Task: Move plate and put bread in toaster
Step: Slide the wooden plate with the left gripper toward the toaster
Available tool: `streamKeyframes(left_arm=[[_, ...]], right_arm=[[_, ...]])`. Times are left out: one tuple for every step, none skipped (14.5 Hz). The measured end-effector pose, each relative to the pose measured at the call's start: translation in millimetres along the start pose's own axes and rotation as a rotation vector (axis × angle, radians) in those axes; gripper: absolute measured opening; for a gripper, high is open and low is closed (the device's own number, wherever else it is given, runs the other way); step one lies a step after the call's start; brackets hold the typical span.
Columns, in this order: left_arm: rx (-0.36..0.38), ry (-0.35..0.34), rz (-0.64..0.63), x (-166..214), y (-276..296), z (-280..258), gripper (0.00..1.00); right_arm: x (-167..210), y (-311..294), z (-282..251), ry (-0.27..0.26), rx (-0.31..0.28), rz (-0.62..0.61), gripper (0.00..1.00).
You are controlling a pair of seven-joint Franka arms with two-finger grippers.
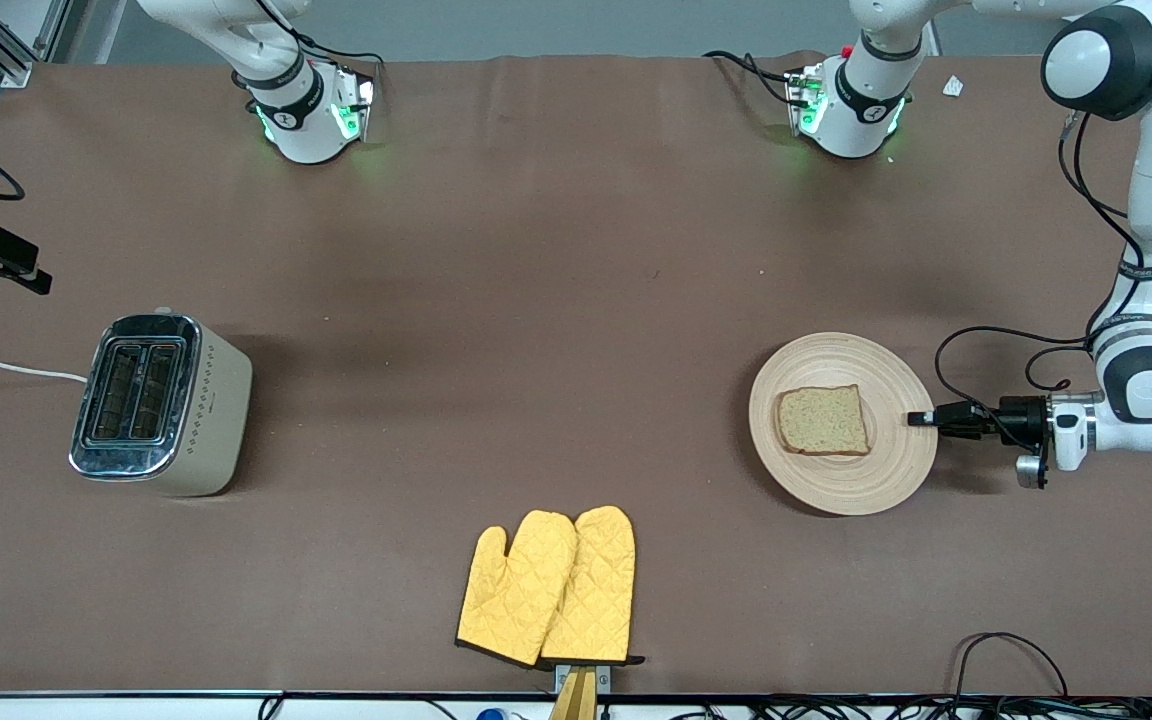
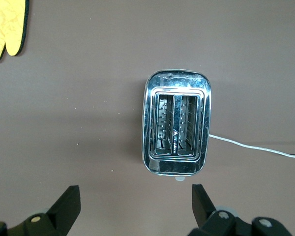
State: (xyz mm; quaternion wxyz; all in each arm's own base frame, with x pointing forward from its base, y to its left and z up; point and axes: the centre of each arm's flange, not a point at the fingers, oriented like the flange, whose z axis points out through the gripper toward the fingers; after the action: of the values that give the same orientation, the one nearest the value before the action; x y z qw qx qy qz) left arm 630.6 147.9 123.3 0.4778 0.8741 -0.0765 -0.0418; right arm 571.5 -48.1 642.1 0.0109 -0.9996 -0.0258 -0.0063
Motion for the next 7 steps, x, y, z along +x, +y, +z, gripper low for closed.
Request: streamKeyframes(left_arm=[[-0.020, 0.008, 0.023, 0.9, 2.4, -1.5, 0.11], [-0.022, 0.010, 0.068, 2.6, 4.6, -2.2, 0.11], [-0.031, 0.008, 0.110, 5.8, 9.7, -1.6, 0.11], [-0.048, 0.002, 0.142, 12.6, 20.9, 1.1, 0.10], [-0.065, -0.005, 0.164, 23.9, 39.2, 5.8, 0.10], [-0.087, -0.012, 0.159, 38.5, 65.0, 12.6, 0.10], [-0.113, -0.022, 0.140, 55.3, 98.3, 22.6, 0.10]], right_arm=[[0.0, 0.1, 0.0, 0.000, 0.000, 0.000, 1.00], [0.0, 0.0, 0.0, 0.000, 0.000, 0.000, 1.00], [0.0, 0.1, 0.0, 0.000, 0.000, 0.000, 1.00], [0.0, 0.1, 0.0, 0.000, 0.000, 0.000, 1.00], [0.0, 0.2, 0.0, 0.000, 0.000, 0.000, 1.00], [0.0, 0.2, 0.0, 0.000, 0.000, 0.000, 1.00], [0.0, 0.2, 0.0, 0.000, 0.000, 0.000, 1.00]])
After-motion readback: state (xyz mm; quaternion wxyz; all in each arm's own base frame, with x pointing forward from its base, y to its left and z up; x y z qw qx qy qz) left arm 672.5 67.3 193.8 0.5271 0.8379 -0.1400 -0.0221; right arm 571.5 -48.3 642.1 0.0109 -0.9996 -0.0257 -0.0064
